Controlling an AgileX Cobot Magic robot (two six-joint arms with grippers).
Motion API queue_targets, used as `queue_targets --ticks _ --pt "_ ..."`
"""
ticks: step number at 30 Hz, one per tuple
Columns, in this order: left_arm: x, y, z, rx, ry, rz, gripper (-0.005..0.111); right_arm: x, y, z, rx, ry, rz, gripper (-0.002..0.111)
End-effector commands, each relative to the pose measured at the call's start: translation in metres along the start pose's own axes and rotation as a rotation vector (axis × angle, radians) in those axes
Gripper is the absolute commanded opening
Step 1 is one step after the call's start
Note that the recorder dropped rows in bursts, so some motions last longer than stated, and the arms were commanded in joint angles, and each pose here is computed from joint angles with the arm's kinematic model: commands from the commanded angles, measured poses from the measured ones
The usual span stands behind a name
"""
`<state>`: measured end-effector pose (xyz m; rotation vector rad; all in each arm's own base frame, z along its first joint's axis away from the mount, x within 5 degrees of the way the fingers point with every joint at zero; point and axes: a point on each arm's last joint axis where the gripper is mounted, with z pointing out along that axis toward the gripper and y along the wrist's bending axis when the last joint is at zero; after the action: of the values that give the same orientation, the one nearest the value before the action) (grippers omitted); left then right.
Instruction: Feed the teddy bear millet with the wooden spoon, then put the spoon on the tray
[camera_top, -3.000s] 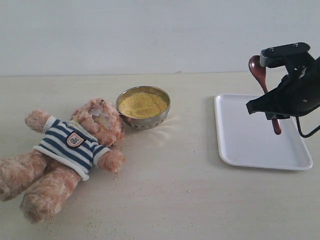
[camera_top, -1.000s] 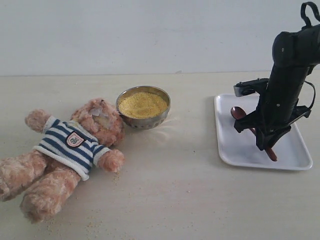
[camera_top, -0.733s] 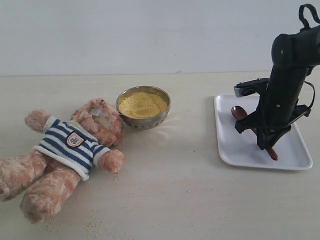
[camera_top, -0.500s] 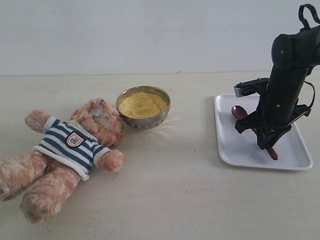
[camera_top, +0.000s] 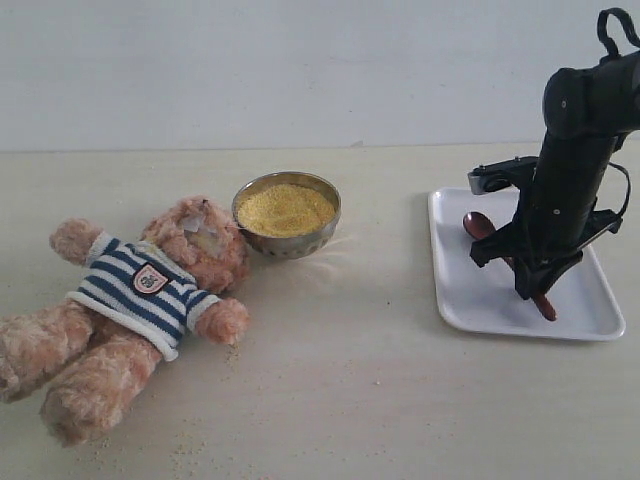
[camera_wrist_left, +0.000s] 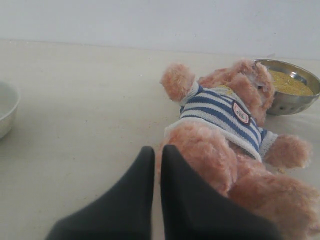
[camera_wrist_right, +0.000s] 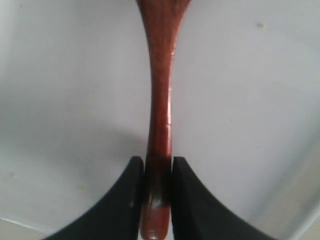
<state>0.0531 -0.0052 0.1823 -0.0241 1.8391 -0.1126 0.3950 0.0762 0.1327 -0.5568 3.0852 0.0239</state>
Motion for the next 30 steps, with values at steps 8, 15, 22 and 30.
queue_targets --ticks 8,15,22,30 --pt "0.001 0.0 0.0 0.0 0.0 0.005 0.005 -0.004 -0.004 -0.003 0.008 -0.04 0.029 0.058" --pt "0.001 0.0 0.0 0.0 0.0 0.005 0.005 -0.001 -0.003 -0.01 0.006 -0.031 0.032 0.058" --pt "0.001 0.0 0.0 0.0 0.0 0.005 0.005 0.006 -0.001 -0.071 0.028 -0.177 0.053 0.058" --pt "0.001 0.0 0.0 0.0 0.0 0.005 0.005 0.032 0.0 -0.136 0.108 -0.508 0.151 0.001"
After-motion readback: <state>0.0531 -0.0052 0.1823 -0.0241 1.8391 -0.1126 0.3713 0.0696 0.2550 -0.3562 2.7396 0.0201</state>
